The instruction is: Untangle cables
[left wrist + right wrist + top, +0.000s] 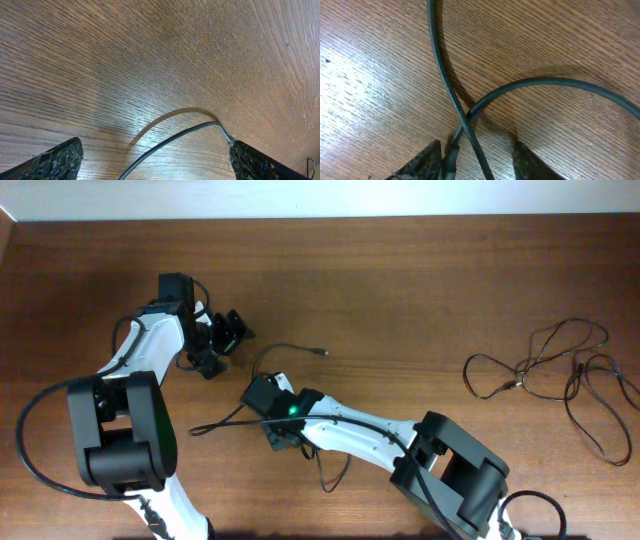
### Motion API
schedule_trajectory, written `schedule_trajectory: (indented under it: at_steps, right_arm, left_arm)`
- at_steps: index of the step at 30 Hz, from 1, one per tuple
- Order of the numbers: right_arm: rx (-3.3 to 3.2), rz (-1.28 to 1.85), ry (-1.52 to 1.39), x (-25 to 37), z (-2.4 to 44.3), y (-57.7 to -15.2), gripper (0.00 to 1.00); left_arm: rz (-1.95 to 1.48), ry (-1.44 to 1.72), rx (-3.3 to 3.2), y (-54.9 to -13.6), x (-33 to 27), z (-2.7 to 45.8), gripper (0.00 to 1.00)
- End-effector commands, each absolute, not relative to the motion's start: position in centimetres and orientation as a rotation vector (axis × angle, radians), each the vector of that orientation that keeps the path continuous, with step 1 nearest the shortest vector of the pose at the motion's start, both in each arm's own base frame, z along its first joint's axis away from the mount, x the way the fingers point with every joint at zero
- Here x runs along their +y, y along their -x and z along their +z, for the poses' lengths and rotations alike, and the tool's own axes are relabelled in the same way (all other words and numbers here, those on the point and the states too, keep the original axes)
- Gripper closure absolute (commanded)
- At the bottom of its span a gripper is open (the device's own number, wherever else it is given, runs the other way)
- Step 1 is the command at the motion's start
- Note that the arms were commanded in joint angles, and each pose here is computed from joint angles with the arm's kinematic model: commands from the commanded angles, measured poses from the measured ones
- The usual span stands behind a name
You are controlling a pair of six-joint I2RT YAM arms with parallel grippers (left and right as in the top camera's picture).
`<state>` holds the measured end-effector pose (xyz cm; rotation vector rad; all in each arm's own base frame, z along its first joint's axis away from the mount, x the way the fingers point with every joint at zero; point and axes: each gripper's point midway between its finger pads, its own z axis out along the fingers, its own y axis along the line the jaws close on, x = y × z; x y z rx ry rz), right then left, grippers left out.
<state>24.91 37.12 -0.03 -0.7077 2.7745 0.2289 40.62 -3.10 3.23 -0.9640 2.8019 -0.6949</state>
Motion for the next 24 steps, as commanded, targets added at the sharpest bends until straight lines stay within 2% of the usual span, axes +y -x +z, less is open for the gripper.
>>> schedule_trajectory:
  at_steps: [1,4,5,6,7,9,16,20,22,24]
  right_arm:
    - [2.858,0.150,0.727,35.9,-3.2,-23.4,0.73]
    - [2.864,0.136,0.739,35.6,-3.3,-23.4,0.73]
    - [2.865,0.136,0.737,35.5,-3.3,-23.5,0.76]
    - [2.866,0.136,0.732,35.5,-3.3,-23.6,0.88]
    - [2.869,0.132,0.730,35.4,-3.3,-23.6,0.96]
    - [2.848,0.123,0.797,35.0,-2.4,-24.0,0.96]
    - [2.612,0.248,0.686,32.3,11.9,-30.0,0.96]
    - [2.398,0.165,0.349,23.3,21.9,-36.1,0.96]
    - [2.347,0.030,0.170,18.0,23.4,-38.9,0.96]
    - [2.355,-0.037,0.034,13.6,22.8,-41.1,0.96]
  left_arm:
    - [-0.699,0.992,2.811,-40.3,-3.0,2.7,0.05]
    - [-0.699,0.992,2.811,-40.3,-3.0,2.7,0.05]
    - [-0.699,0.992,2.811,-40.3,-3.0,2.7,0.05]
    - [-0.699,0.992,2.811,-40.3,-3.0,2.7,0.05]
    - [-0.699,0.992,2.811,-40.3,-3.0,2.7,0.05]
    - [-0.699,0.991,2.811,-40.3,-3.1,2.7,0.05]
    - [-0.699,0.991,2.811,-40.3,-3.1,2.7,0.05]
    - [-0.699,0.992,2.811,-40.3,-3.1,2.7,0.05]
    - [-0.699,0.992,2.811,-40.3,-3.1,2.7,0.05]
    - [-0.699,0.992,2.811,-40.3,-3.1,2.7,0.05]
